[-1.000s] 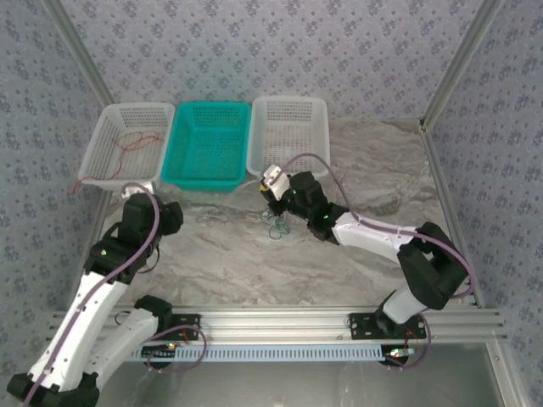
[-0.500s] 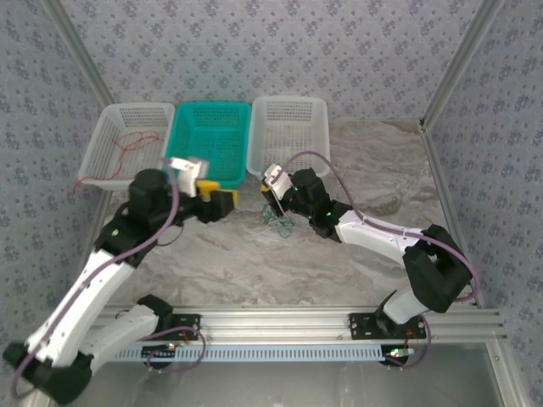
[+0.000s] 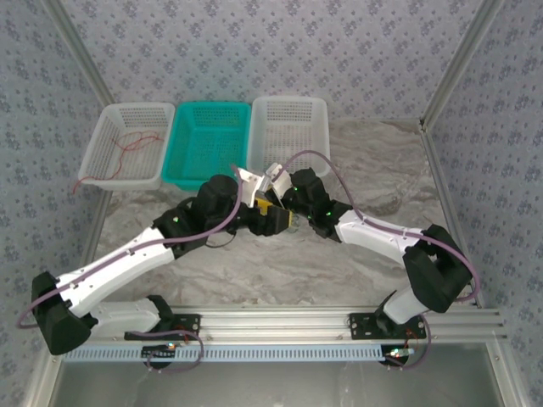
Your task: Untangle the cables
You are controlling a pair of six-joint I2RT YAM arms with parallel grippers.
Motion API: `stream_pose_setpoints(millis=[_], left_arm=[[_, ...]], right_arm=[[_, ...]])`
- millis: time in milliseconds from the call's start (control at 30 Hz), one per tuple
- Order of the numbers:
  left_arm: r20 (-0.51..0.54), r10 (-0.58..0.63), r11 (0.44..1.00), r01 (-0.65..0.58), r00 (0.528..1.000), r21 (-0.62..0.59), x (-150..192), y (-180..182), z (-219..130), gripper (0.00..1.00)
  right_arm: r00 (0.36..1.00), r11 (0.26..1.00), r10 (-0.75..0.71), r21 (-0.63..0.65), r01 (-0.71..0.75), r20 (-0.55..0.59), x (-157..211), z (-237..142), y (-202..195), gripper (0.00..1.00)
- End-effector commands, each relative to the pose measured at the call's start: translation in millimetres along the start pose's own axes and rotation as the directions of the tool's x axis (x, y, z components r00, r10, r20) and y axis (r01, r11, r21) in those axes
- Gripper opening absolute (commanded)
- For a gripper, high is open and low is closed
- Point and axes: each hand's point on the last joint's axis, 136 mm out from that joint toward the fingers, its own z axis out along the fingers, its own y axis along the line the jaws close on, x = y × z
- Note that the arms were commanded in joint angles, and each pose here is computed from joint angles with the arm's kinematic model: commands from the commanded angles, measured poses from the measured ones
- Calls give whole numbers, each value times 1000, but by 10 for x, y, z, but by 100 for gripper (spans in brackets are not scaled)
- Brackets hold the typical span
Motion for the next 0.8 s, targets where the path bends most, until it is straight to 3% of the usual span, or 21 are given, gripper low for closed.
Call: stream_pose_setpoints(millis=[0, 100, 167, 300, 400, 467, 600, 667, 767], left_arm=[[80, -141, 990, 142, 987, -5, -29, 66, 30, 62], [100, -175, 979, 184, 979, -85, -11, 214, 88, 49], [131, -182, 974, 196, 975, -110, -74, 260, 105, 47], [104, -170, 985, 172, 980, -16, -114, 72, 294, 56], [45, -104, 994, 106, 994, -26, 16, -4, 436, 66], [6, -49, 991, 49, 999, -121, 139, 82, 505, 71], [-17, 36, 913, -39, 999, -407, 334, 553, 545, 73], [-4, 72, 903, -67, 997, -425, 379, 656, 623, 73], [34, 188, 919, -163, 982, -358, 387, 613, 758, 74]], right_arm=[[999, 999, 29, 28, -29, 14, -130, -6, -79, 0], [999, 999, 40, 32, -40, 10, -117, -1, -85, 0], [998, 998, 56, 36, -56, 11, -126, -7, -94, 0], [995, 993, 96, 68, -96, 5, -121, -8, -139, 0], [991, 986, 130, 108, -127, -21, -98, 1, -212, 0], [989, 981, 149, 131, -145, -20, -106, -1, -252, 0], [980, 968, 200, 158, -196, -13, -143, -21, -312, 0], [971, 960, 238, 156, -234, -10, -175, -29, -326, 0], [954, 946, 299, 136, -293, -24, -223, -43, -323, 0]])
